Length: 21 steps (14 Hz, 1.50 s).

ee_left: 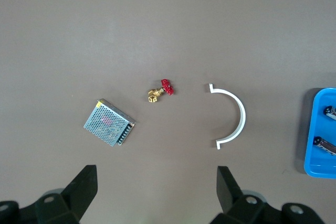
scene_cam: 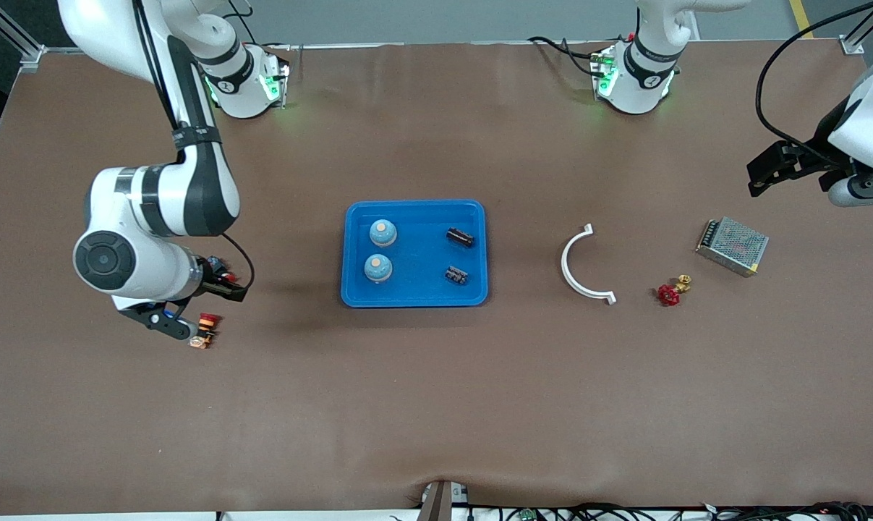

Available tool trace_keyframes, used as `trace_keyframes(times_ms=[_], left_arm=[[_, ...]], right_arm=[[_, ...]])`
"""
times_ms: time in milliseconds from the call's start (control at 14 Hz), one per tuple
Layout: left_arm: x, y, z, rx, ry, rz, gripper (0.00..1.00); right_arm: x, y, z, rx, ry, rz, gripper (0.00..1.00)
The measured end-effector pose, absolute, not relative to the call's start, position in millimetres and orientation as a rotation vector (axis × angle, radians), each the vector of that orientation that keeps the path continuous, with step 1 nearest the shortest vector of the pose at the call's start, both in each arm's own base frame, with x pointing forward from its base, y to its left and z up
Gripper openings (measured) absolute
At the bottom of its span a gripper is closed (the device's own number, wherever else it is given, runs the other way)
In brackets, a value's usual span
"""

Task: Place electrolytic capacitor and blue bell in tray
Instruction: 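Open the right gripper and withdraw it to the rest pose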

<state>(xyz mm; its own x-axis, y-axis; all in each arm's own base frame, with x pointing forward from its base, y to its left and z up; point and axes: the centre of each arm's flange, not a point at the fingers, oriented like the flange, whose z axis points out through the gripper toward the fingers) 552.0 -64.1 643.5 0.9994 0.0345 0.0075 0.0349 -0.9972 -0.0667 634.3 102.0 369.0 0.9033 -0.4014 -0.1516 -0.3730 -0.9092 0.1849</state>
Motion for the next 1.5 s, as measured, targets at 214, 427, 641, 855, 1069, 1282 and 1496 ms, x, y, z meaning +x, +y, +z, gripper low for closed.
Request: trace_keyframes(times_ms=[214,427,641,855,1069,1282,1496], left_arm=[[552,-64,643,-3.074,-0.053,-0.011,1.0],[553,-64,643,-3.075,-0.053,-0.014,1.0],[553,-64,644,-3.075,-0.054,-0.015,1.0],[553,-64,644,-3.075,-0.054,-0.016,1.0],[553,-64,644,-3.075,-0.054,-0.016,1.0],[553,-64,644,-3.075,-0.054,-0.015,1.0],[552,-64,644,-3.075,-0.054,-0.015,1.0]], right_arm=[[641,62,405,2.943,-0.481,-0.262,1.0],[645,21,442,2.97,-0.356,-0.239,1.0],[648,-26,467,3.033,-0.306,-0.312,1.0],[648,-68,494,3.138,-0.295,-0.321,1.0],[641,-83,515,3.172,-0.29,-0.287,1.0],[636,-71,533,3.176,-0.253,-0.254,1.0],[622,-69,567,3.185,-0.249,-0.206,1.0]])
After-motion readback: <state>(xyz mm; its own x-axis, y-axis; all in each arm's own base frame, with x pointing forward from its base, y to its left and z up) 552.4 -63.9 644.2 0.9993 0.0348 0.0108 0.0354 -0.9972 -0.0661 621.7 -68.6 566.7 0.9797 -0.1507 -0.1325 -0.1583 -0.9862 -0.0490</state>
